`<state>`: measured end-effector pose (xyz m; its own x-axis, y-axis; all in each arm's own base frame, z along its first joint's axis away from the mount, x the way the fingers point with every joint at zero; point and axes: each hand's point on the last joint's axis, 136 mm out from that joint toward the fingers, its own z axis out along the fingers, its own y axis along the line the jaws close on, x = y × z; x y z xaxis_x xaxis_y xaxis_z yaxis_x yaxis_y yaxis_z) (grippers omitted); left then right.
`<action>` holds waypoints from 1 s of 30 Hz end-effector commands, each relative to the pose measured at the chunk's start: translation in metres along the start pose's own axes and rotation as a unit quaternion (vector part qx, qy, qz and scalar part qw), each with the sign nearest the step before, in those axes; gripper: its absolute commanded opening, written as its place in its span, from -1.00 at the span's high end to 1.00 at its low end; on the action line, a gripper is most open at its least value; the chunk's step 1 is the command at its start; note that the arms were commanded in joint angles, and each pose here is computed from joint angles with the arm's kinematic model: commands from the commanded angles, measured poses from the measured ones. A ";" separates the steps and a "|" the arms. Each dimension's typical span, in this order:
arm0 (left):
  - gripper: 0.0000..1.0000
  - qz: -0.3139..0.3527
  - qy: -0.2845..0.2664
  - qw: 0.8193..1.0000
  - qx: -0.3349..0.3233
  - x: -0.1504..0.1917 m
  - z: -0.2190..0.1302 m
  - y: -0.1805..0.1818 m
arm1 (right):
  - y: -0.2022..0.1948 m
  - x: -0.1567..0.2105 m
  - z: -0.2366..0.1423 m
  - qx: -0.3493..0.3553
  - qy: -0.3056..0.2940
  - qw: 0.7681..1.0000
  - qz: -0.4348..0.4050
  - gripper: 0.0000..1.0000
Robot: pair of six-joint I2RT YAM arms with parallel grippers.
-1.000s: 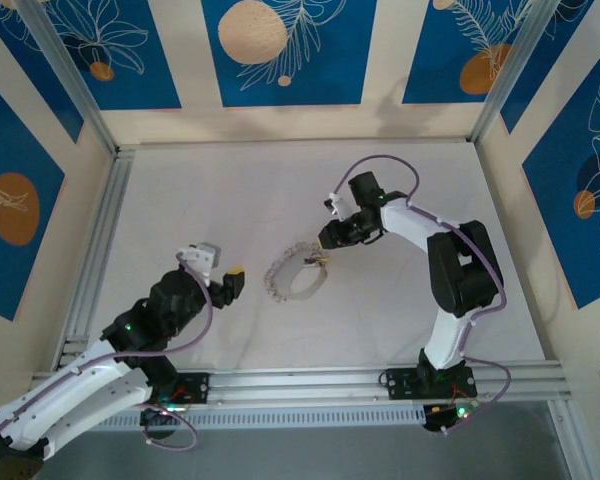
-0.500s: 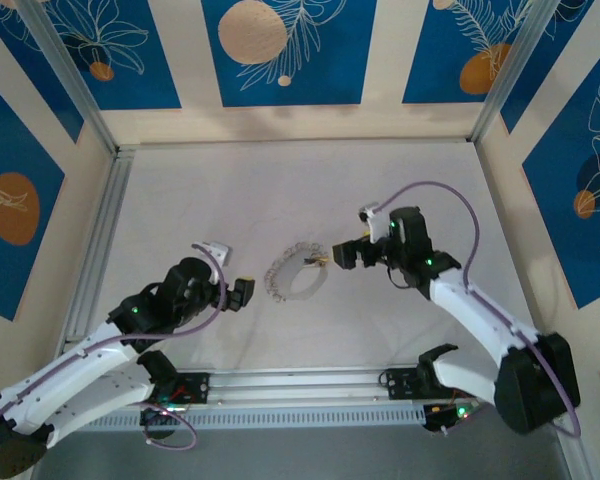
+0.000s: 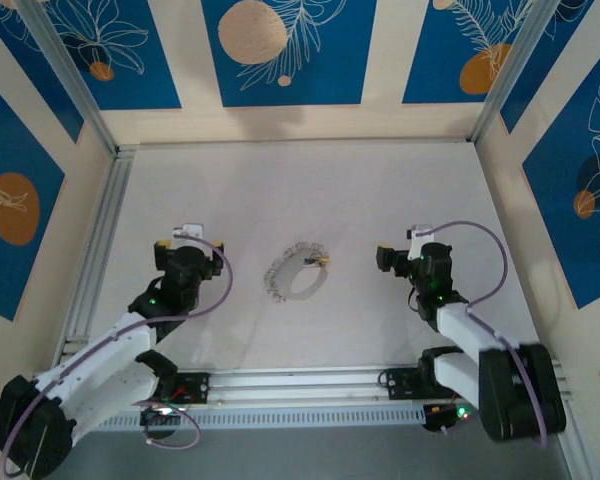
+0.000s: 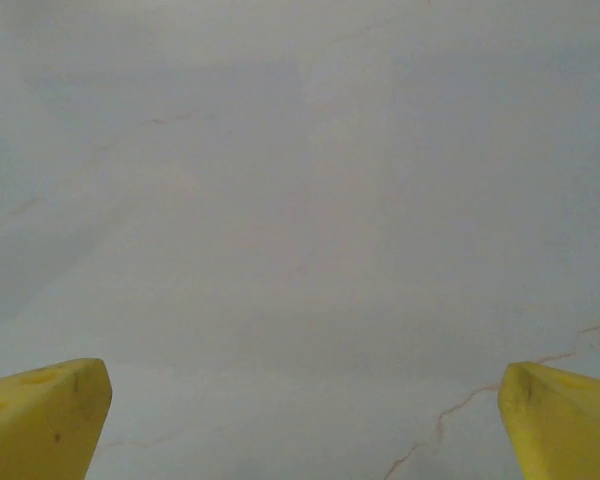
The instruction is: Put the keys on the keyring
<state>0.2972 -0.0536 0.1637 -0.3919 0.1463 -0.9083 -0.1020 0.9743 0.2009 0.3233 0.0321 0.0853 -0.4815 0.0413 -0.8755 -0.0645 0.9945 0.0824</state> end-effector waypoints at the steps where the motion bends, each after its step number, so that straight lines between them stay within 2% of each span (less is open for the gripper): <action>1: -1.00 -0.015 -0.044 0.995 -0.091 -0.011 0.013 0.035 | 0.002 -0.056 0.015 -0.007 -0.092 0.995 -0.025 -0.99; 4: -1.00 -0.021 -0.045 0.994 -0.098 -0.009 0.031 0.042 | -0.005 -0.059 0.032 -0.016 -0.092 0.996 -0.004 -0.99; 7: -1.00 -0.029 -0.042 0.993 -0.108 0.003 0.056 0.048 | -0.027 -0.046 0.053 0.001 -0.070 0.996 0.046 -0.99; 9: -1.00 -0.035 -0.048 0.993 -0.103 0.012 0.073 0.046 | -0.021 -0.043 0.057 -0.004 -0.060 0.998 0.030 -0.99; 12: -1.00 -0.002 -0.084 0.993 -0.078 0.006 0.089 0.033 | -0.019 -0.043 0.059 -0.002 -0.059 0.998 0.023 -0.99; 14: -1.00 0.003 -0.081 0.994 -0.068 0.012 0.102 0.030 | -0.020 -0.044 0.059 -0.001 -0.060 0.998 0.024 -0.98; 16: -1.00 -0.006 -0.040 0.998 -0.040 0.020 0.108 0.027 | -0.019 -0.043 0.059 -0.001 -0.059 0.998 0.022 -0.99; 21: -1.00 -0.029 -0.014 0.999 0.008 0.025 0.124 0.025 | -0.009 -0.042 0.058 -0.007 -0.069 0.998 -0.004 -0.99; 24: -1.00 -0.041 -0.020 0.998 0.038 0.035 0.123 0.022 | -0.017 -0.043 0.059 -0.009 -0.060 0.998 0.020 -0.99; 25: -1.00 -0.043 -0.048 0.998 0.024 0.031 0.123 0.027 | -0.017 -0.042 0.059 -0.012 -0.059 0.998 0.022 -0.99; 27: -1.00 -0.049 -0.021 0.998 0.024 0.037 0.123 0.028 | -0.017 -0.043 0.059 -0.007 -0.061 0.998 0.019 -0.99; 28: -1.00 -0.048 -0.036 0.998 0.022 0.033 0.123 0.028 | -0.017 -0.043 0.059 -0.007 -0.061 0.998 0.018 -0.99; 30: -1.00 -0.048 -0.031 0.998 0.023 0.035 0.122 0.028 | -0.016 -0.043 0.058 -0.007 -0.063 0.998 0.016 -0.99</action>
<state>0.3905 0.0028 0.0868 -0.3624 0.0881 -0.9278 -0.1113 0.9843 0.1369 0.3890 0.0183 0.0828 -0.4079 0.0863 -0.9089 -0.0521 0.9917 0.1176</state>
